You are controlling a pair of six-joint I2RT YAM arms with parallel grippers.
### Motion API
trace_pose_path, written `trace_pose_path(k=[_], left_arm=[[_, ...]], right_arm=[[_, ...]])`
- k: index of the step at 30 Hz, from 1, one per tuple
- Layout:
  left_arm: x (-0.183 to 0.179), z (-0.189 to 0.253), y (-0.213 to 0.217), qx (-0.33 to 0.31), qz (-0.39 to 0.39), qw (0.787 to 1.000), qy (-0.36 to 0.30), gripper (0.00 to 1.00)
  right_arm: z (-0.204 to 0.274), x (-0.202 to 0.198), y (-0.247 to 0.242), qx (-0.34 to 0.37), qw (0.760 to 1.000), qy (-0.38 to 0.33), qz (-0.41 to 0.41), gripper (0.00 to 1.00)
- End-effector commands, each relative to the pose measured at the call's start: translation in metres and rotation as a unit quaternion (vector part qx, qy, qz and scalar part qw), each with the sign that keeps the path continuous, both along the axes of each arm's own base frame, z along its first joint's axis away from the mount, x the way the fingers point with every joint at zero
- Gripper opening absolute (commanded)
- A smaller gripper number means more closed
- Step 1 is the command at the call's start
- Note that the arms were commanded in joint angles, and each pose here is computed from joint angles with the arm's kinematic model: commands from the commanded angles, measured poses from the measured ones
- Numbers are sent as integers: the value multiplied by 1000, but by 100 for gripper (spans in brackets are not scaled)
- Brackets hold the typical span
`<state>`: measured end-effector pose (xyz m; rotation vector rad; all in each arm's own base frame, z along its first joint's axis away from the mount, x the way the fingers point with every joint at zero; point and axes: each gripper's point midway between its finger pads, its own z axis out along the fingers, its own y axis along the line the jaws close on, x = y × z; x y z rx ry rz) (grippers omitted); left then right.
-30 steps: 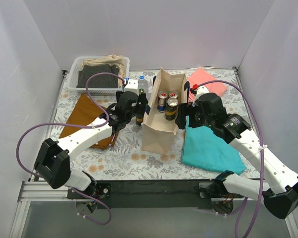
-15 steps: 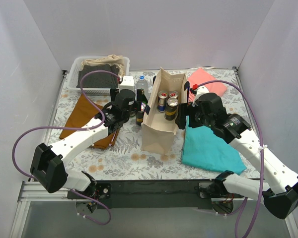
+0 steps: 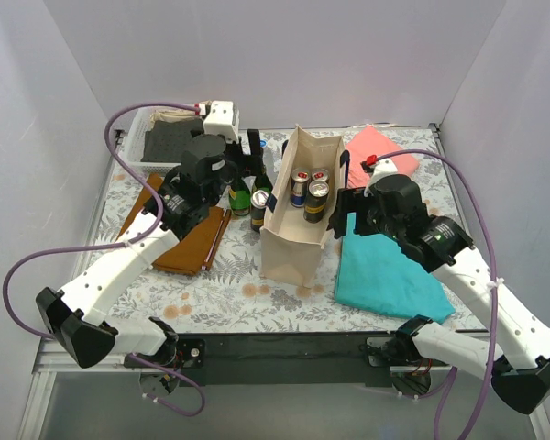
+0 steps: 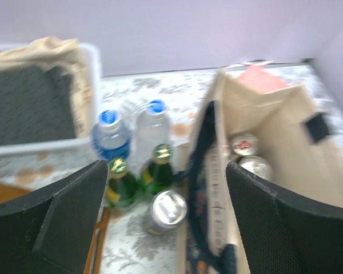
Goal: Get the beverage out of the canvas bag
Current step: Take out the drink from the canvas bag.
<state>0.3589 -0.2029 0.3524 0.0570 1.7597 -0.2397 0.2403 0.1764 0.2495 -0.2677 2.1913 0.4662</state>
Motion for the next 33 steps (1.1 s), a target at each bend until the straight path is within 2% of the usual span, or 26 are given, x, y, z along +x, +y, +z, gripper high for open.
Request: trace_pose_path(k=[1,3,4,5,10,15,17,19,26,33], left_arm=[[-18,36,-56,-30,-161,986,8,83],[-28,37,-80,-30,-229,973,26,83],[-30,53,-87,-38,-250,967,17,83],[-28,40,-99,-31,-269,962,38,83],[-32,33,-131,-31,-345,936,60,83],[-24,-1,-150,-19,-366,923,120,83],[-22,-13,-152,-19,-359,922,143,78],[-18,-30,-155,-14,-356,920,162,78],[-24,-59,-174,-22,-395,893,212,79],[-9,-83,-179,-13,-367,901,232,80]], right_arm=[[17,8,-16,17,997,-40,-57,97],[15,8,-19,14,997,-39,-64,97],[14,8,-19,14,997,-38,-65,97],[13,8,-18,14,997,-36,-64,97],[6,8,-15,9,998,-25,-59,97],[7,9,-19,7,997,-30,-67,96],[10,7,-23,6,997,-34,-72,97],[12,7,-26,6,996,-39,-77,97],[10,6,-28,3,996,-39,-80,97],[10,7,-26,3,996,-36,-78,97]])
